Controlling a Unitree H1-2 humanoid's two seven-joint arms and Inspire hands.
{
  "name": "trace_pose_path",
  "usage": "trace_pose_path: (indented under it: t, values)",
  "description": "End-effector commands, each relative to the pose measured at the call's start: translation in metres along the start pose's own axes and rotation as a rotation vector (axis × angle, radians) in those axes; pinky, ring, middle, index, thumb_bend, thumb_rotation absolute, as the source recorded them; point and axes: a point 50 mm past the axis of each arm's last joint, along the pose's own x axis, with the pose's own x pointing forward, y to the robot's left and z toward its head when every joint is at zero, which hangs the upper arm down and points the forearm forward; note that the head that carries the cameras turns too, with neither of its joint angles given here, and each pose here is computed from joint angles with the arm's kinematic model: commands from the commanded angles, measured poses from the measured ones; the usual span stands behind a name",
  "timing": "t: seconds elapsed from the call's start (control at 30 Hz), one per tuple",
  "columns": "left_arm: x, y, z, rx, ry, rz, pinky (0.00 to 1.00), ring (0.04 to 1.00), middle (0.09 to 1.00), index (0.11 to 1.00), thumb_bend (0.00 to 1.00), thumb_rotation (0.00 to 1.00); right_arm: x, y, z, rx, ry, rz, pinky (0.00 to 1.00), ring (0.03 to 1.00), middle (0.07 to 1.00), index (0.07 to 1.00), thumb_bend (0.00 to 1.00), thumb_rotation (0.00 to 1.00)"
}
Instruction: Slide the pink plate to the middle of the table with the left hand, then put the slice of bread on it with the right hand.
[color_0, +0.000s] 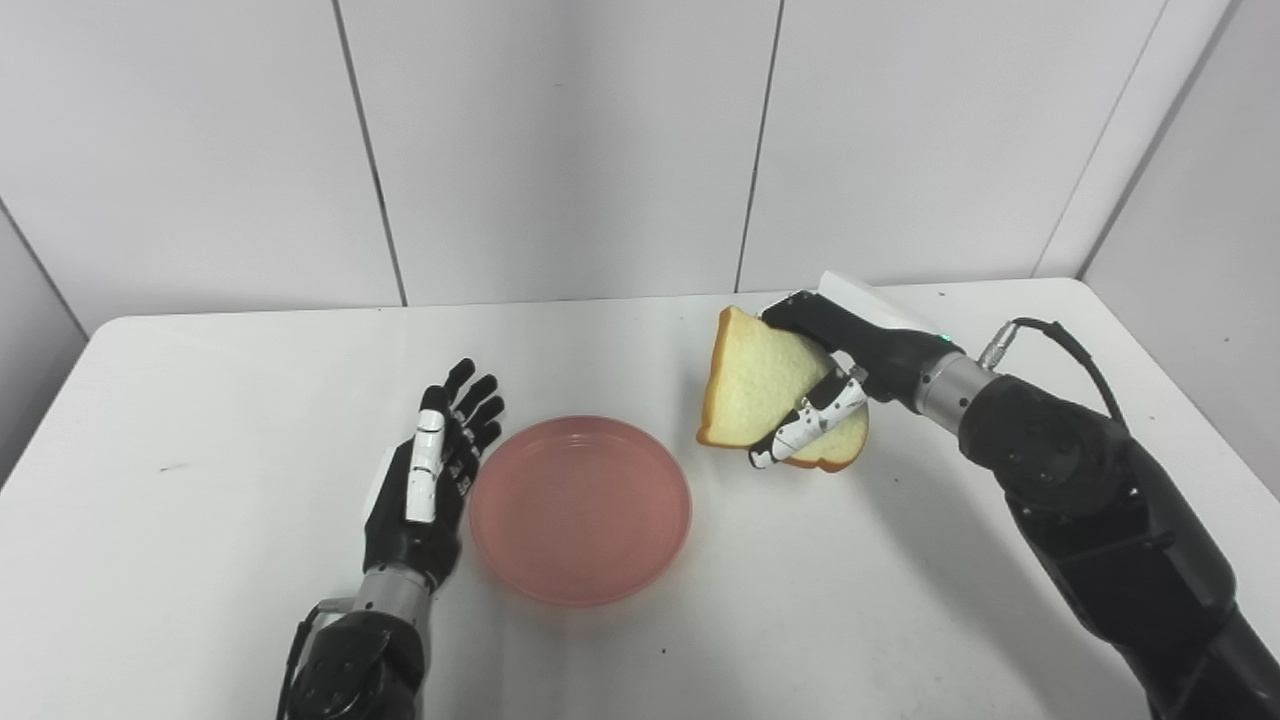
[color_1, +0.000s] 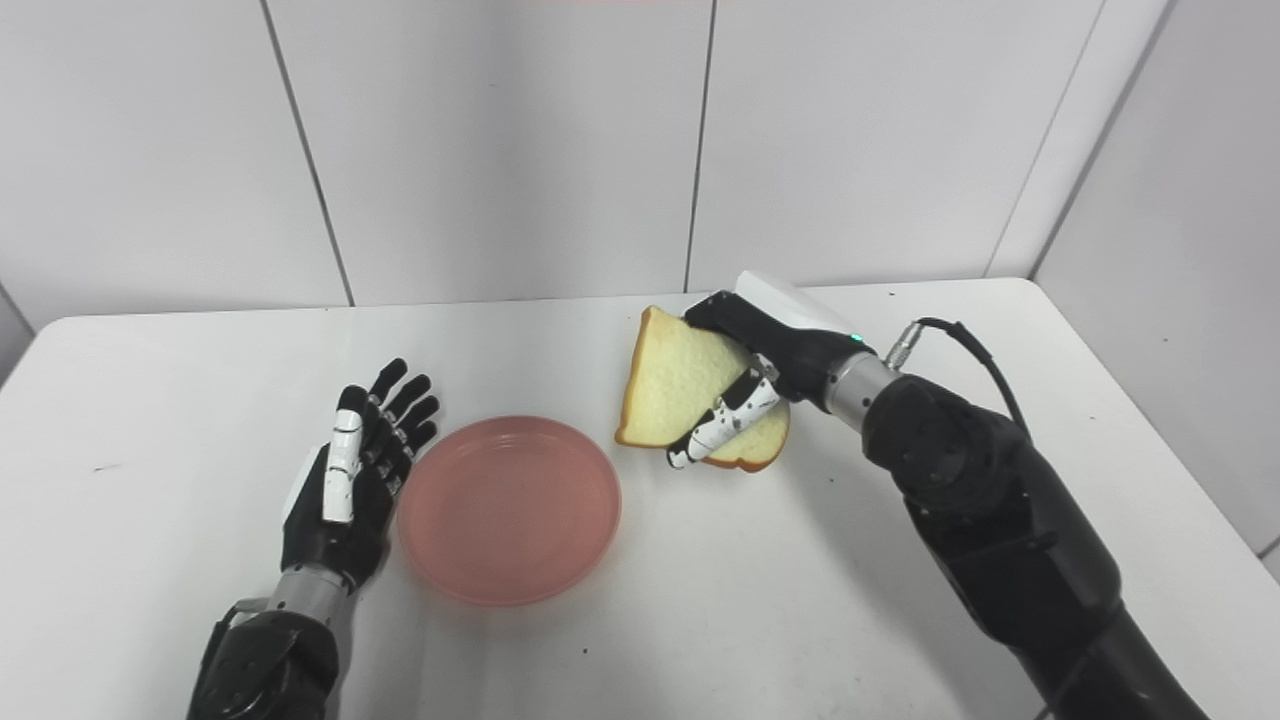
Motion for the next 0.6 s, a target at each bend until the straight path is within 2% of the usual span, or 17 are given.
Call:
trace_pose_path:
  t: [0.0, 0.3, 0.4, 0.57]
  values:
    - [0.014, -0.01, 0.023, 0.012, -0.096, -0.024, 0.94, 0.923, 0.921, 0.917, 0.76, 0.95, 0.006, -0.017, 0.019, -0.064, -0.075, -0.046, 0.19, 0.288, 0.418, 0.507, 0.52, 0.0]
    - [0.015, -0.012, 0.027, 0.018, -0.092, -0.017, 0.95, 0.93, 0.923, 0.916, 0.75, 0.96, 0.019, 0.002, 0.042, -0.059, -0.105, 0.003, 0.21, 0.311, 0.405, 0.512, 0.52, 0.0]
    - [0.015, -0.012, 0.028, 0.022, -0.093, -0.013, 0.96, 0.931, 0.921, 0.916, 0.75, 0.95, 0.024, 0.009, 0.051, -0.052, -0.123, 0.022, 0.17, 0.269, 0.394, 0.513, 0.52, 0.0]
    - [0.016, -0.011, 0.031, 0.034, -0.097, -0.007, 0.96, 0.934, 0.923, 0.921, 0.74, 0.96, 0.033, 0.018, 0.062, -0.056, -0.141, 0.067, 0.18, 0.272, 0.394, 0.515, 0.52, 0.0]
